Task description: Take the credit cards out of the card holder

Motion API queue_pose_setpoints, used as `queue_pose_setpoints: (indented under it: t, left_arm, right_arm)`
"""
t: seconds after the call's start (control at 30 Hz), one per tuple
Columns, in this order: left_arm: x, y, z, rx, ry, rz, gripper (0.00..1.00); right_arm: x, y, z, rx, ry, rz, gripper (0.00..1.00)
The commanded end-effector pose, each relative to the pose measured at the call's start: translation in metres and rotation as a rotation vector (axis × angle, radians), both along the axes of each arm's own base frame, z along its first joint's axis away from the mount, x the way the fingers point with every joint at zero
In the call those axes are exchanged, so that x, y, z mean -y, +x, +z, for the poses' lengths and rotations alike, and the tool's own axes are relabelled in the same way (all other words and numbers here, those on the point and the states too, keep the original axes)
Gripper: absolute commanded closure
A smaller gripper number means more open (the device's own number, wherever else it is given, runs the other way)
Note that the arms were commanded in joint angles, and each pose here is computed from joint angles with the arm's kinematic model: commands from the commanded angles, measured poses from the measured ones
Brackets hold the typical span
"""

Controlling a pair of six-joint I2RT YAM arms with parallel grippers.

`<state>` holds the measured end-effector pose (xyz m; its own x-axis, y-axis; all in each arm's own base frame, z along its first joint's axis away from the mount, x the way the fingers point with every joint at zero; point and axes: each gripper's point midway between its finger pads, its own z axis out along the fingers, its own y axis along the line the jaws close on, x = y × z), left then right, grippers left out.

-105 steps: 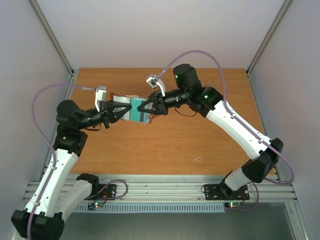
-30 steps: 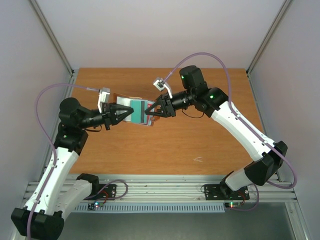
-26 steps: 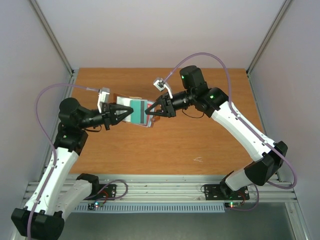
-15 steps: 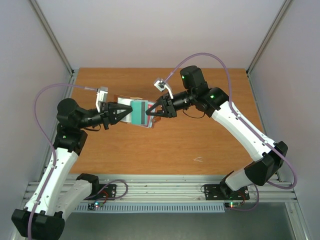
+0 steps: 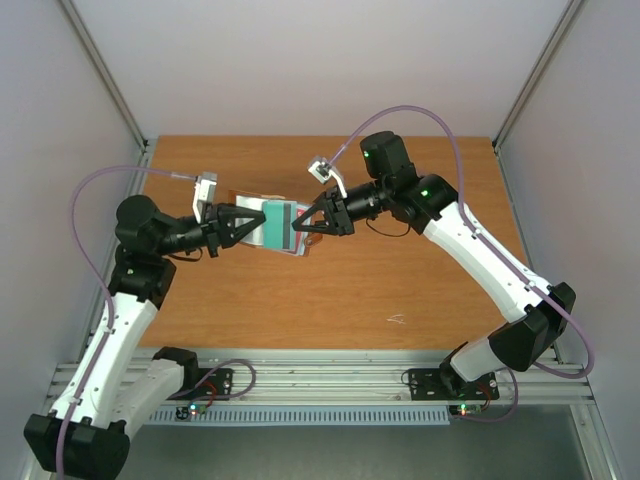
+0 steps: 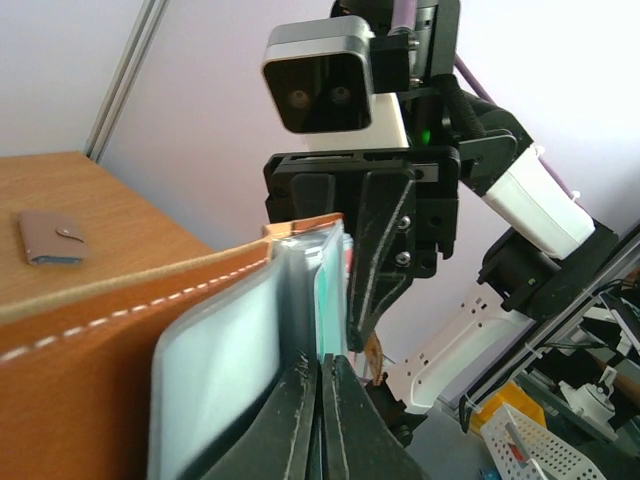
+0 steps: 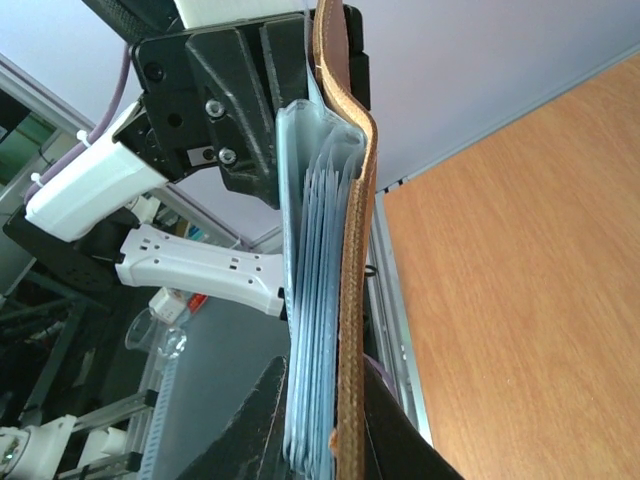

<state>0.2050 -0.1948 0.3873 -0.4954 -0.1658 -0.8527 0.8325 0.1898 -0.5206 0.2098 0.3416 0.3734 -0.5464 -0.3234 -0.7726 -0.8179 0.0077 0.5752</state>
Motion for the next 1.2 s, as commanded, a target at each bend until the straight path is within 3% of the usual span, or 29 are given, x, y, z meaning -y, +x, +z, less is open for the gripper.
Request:
queue_pose_setpoints:
  t: [0.0,0.17,0.23,0.4,0.6,1.17]
  left_arm:
    - [0.002,0.002,0.005,0.024,0.002,-0.02,0.96]
    - [0.004,0.001,0.005,0.026,0.004,-0.029,0.99]
    - [0.004,0.001,0.004,0.024,0.004,-0.03,0.92]
    - [0.006,0.0,0.005,0.028,0.005,-0.044,0.88]
    - [0.011,-0.004,0.006,0.036,0.007,-0.076,0.99]
    - [-0.001,-0.001,0.003,0.031,0.012,-0.005,1.0]
  right_arm:
    - [0.003,-0.007,0.026,0.043,0.053,0.027,0.93]
    - [0.004,-0.006,0.027,0.057,0.052,0.017,0.93]
    - [0.004,-0.006,0.026,0.053,0.047,0.014,0.93]
    - [0.004,-0.006,0.026,0.052,0.052,0.02,0.93]
    - [0.003,-0.005,0.027,0.056,0.053,0.017,0.93]
    - [0.034,-0.004,0.018,0.049,0.019,-0.033,0.96]
